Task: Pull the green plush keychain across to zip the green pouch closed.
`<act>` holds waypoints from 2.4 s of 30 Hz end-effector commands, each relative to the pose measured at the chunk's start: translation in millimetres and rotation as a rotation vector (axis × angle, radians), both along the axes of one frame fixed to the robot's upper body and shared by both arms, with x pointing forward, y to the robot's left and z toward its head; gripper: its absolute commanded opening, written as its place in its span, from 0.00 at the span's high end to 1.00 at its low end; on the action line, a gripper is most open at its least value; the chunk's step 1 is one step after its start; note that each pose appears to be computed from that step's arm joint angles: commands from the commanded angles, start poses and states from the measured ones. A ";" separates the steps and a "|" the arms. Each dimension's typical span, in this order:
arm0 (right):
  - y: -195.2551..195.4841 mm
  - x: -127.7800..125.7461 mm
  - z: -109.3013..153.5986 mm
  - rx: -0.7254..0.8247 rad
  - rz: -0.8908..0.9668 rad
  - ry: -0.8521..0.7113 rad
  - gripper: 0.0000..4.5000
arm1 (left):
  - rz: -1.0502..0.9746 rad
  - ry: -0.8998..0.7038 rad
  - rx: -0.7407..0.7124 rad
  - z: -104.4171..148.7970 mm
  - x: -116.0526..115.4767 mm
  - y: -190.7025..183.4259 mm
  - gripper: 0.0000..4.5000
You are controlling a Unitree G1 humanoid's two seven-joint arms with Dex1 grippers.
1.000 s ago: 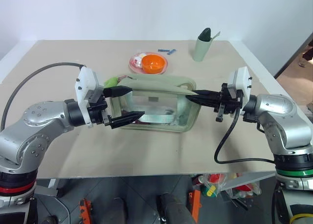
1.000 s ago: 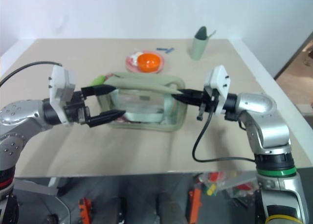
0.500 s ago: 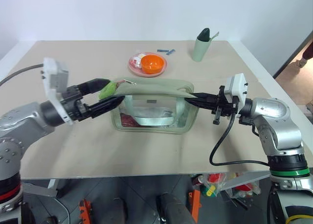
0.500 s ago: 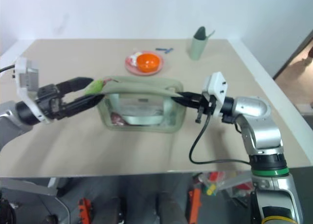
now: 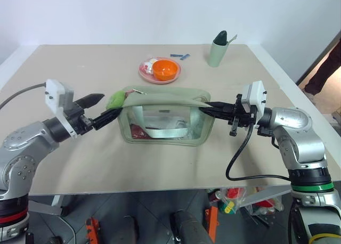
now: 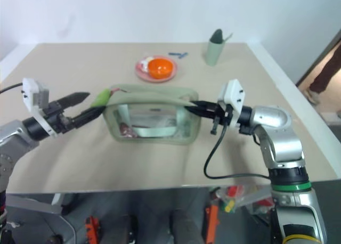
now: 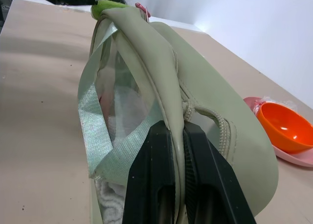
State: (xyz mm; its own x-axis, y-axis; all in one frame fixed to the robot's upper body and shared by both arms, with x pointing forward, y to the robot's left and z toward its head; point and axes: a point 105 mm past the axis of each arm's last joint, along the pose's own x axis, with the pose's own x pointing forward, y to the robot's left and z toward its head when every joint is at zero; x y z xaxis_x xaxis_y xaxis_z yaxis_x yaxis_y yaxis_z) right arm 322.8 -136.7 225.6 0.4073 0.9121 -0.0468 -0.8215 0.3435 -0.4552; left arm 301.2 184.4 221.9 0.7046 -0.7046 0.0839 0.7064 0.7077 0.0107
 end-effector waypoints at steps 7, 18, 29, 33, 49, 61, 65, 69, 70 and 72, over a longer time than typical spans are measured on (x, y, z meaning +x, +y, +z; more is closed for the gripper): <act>-0.6 -3.6 12.1 -0.009 -0.002 -0.063 1.00 | -0.010 -0.006 -0.034 4.0 3.7 2.9 0.41; -2.1 -4.6 11.1 -0.019 -0.006 -0.062 1.00 | -0.032 -0.040 -0.077 19.0 2.4 0.3 0.98; -3.1 -3.9 11.0 -0.033 -0.008 -0.057 1.00 | -0.306 -0.173 0.016 75.0 -8.4 -49.6 0.98; -2.6 -4.0 10.7 -0.038 -0.006 -0.057 1.00 | -0.408 -0.179 0.088 63.7 -3.0 -75.1 0.98; -5.4 -6.8 9.3 -0.042 -0.022 -0.061 1.00 | -0.521 -0.093 0.144 43.8 5.8 -95.6 0.79; -3.3 -4.6 8.5 -0.039 -0.006 -0.061 1.00 | -0.415 -0.073 0.220 53.1 -11.4 -51.3 0.00; -3.3 -3.8 8.3 -0.040 -0.002 -0.058 1.00 | -0.325 -0.070 0.267 49.7 -15.4 -30.4 0.00; -3.2 -2.7 8.2 -0.041 0.002 -0.057 1.00 | -0.246 -0.057 0.273 43.2 -19.3 -15.0 0.00; -3.0 -2.5 8.3 -0.041 0.004 -0.057 1.00 | -0.221 -0.057 0.275 39.8 -19.0 -12.0 0.00; -1.7 -1.9 8.6 -0.039 0.008 -0.056 1.00 | -0.156 -0.058 0.260 27.1 -15.2 -6.1 0.00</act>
State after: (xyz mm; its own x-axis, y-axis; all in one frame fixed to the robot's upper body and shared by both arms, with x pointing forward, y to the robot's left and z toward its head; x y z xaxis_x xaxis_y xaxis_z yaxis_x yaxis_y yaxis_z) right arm 321.8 -140.0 224.2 0.4093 0.9092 -0.0767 -0.8144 0.3262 -0.4798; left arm 286.3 174.4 242.5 0.5397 -0.8331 -0.1213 0.8390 0.5203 0.1594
